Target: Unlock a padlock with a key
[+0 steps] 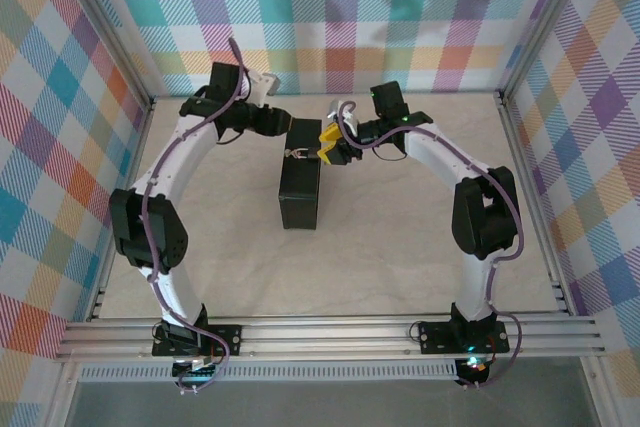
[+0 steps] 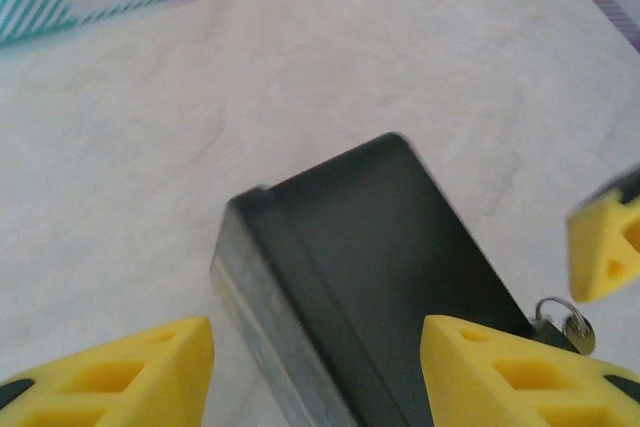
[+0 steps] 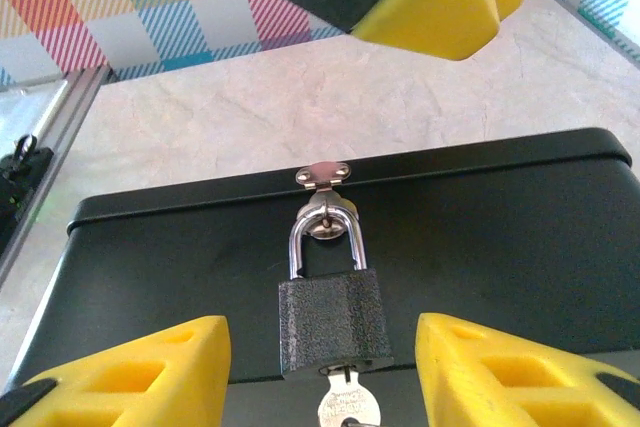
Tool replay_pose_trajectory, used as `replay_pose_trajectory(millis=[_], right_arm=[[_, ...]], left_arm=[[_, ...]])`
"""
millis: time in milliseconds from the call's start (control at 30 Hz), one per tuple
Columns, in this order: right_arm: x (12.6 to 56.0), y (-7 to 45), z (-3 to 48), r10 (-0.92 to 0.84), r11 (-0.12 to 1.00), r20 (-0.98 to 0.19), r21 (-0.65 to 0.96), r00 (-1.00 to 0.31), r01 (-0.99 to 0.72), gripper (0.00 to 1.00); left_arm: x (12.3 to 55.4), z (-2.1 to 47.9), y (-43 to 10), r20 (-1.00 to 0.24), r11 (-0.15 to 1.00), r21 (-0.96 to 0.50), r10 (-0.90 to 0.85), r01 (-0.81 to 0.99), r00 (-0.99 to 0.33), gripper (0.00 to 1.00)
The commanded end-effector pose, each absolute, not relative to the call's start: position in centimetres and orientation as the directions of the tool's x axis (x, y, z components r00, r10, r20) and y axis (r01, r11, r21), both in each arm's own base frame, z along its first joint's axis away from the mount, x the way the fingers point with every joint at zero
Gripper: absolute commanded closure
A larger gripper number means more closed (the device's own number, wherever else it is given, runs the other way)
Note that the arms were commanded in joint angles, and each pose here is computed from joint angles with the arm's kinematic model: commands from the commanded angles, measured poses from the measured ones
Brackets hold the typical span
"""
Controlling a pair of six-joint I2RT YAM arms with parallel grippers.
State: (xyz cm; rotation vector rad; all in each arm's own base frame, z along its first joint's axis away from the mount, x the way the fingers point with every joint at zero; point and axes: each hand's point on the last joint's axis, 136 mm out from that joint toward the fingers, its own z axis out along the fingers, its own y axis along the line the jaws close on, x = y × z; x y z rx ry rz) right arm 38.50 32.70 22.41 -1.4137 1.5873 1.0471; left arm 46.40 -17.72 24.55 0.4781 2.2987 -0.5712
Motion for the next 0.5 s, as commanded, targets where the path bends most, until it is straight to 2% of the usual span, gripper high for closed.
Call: replay_pose_trajectory(millis=[0, 233, 467], right_arm=[[38.1, 33.1, 23.6, -0.375, -0.016, -0.927, -0.028, 0.032, -0.999, 0.46], [38.3, 33.9, 22.5, -0.406, -0.055, -0.911, -0.059, 0.076, -0.997, 0.45], [38.3, 34.5, 20.6, -0.458, -0.070, -0.884, -0.065, 0.090, -0.995, 0.44]], left_arm=[[44.7, 25.2, -15.3, -0.658, 0.912, -0.322, -0.023, 0.254, -0.752, 0.44], [41.0, 23.3, -14.3, -0.592, 0.932, -0.324, -0.066, 0.163, -0.803, 0.43], [39.3, 22.6, -14.9, -0.578, 0.929, -0.335, -0.068, 0.160, -0.813, 0.43]])
